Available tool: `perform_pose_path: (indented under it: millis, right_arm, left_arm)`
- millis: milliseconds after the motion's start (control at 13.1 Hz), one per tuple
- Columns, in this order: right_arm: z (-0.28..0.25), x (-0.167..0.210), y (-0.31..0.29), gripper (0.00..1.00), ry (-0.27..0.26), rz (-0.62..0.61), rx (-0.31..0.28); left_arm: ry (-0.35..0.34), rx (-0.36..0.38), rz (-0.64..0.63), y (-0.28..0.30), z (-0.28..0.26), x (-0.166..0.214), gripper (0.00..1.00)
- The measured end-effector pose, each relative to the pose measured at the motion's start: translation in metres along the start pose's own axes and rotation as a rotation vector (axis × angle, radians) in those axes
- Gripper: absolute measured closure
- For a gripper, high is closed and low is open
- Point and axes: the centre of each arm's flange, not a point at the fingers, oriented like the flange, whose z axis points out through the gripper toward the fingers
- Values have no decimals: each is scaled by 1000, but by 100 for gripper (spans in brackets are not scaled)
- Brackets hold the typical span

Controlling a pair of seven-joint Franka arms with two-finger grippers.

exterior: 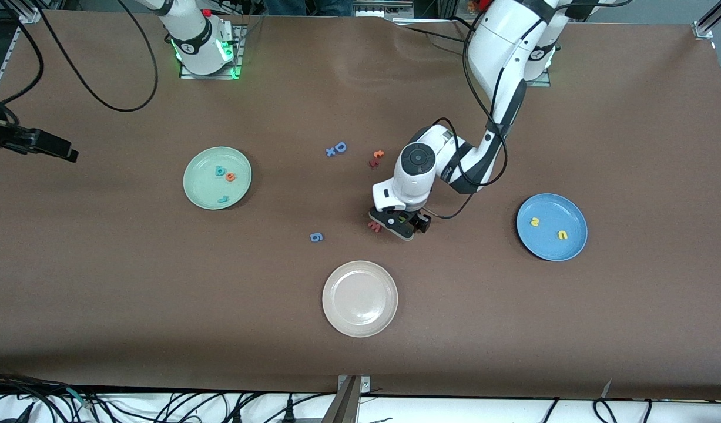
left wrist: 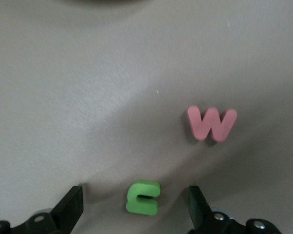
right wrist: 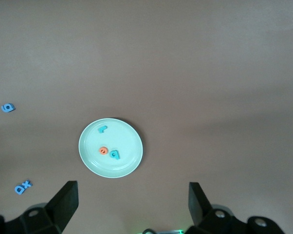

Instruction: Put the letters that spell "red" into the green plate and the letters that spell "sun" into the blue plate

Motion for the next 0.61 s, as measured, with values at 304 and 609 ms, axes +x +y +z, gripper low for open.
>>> perform_pose_path:
  millis: [304,609]
  right_arm:
    - [5,-27,-9,0,41,-47,-8]
    - [1,-38,-40,0,103,-98,-16]
  left_arm:
    - [-2,0,19,0,1,-3,7]
    - [3,1,22,-1,-3,-2,43]
